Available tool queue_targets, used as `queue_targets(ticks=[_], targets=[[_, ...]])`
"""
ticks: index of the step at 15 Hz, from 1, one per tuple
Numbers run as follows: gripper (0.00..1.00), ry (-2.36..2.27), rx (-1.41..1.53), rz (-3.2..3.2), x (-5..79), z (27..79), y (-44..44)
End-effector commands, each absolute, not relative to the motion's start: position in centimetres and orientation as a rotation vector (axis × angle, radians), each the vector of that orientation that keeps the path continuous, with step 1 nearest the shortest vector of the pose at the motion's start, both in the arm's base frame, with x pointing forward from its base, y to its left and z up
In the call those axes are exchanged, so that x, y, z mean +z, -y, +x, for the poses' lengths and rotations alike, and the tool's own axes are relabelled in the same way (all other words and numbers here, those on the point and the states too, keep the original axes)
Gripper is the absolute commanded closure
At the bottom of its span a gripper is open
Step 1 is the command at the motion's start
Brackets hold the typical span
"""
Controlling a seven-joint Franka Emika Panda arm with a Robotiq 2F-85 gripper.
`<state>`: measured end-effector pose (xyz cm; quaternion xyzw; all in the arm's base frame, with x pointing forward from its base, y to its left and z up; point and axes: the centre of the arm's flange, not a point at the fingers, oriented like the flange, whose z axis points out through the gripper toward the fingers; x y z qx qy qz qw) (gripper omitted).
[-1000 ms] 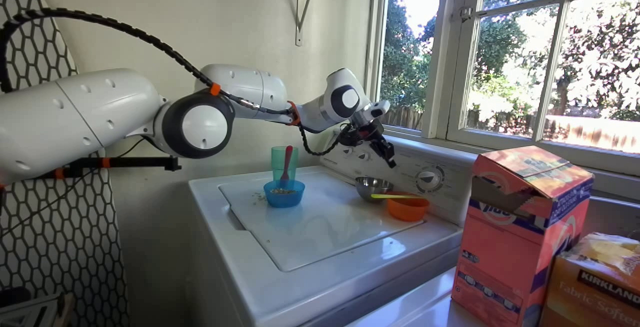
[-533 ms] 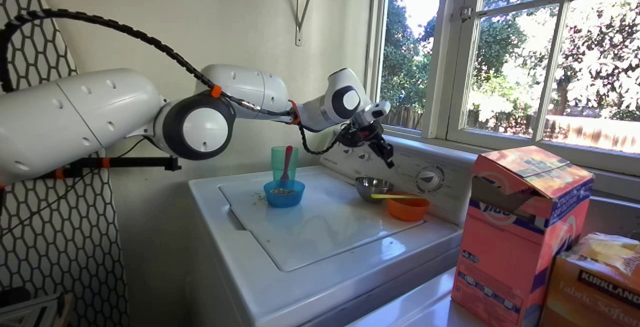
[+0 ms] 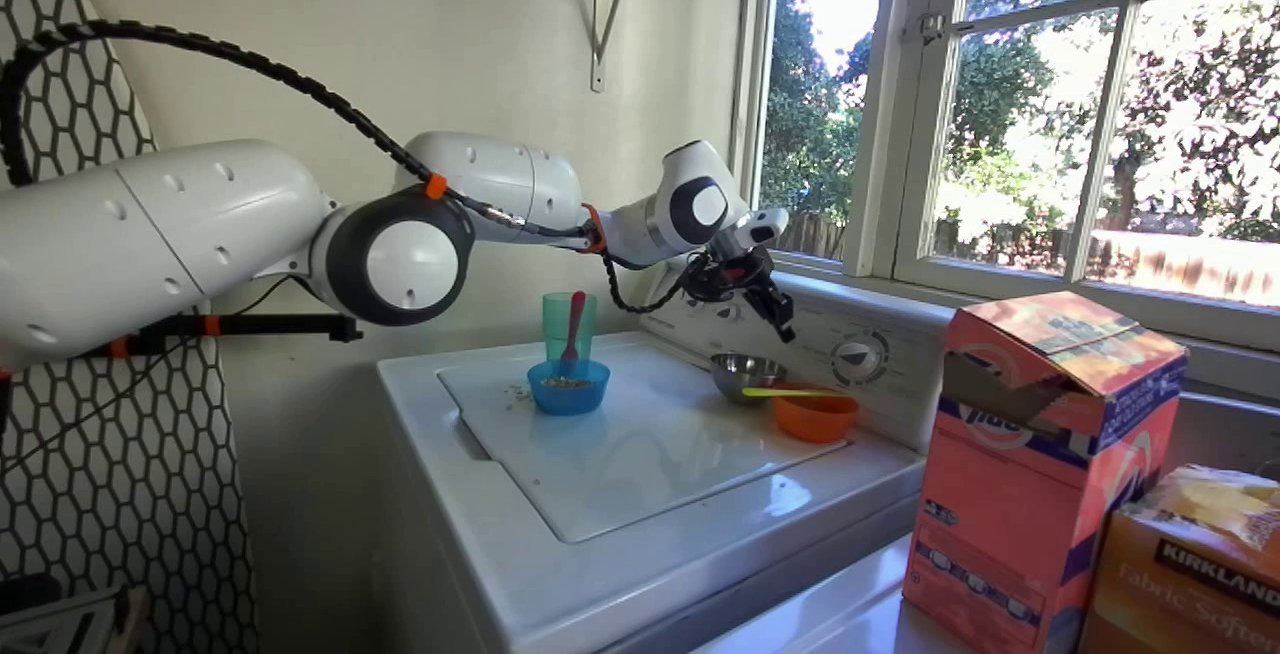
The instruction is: Press a button on the washing machine
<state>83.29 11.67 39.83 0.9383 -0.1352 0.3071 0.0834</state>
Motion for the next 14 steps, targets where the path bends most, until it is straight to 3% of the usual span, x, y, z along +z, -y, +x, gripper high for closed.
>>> queue_targets(ticks=[1, 2, 14], targets=[[1.00, 0.357, 0.914, 2.875, 39.0, 85.1, -11.6], [0.99, 0.387, 0.920, 2.826, 39.4, 83.4, -11.7], [1.00, 0.407, 1.017, 2.778, 39.9, 84.2, -12.1]])
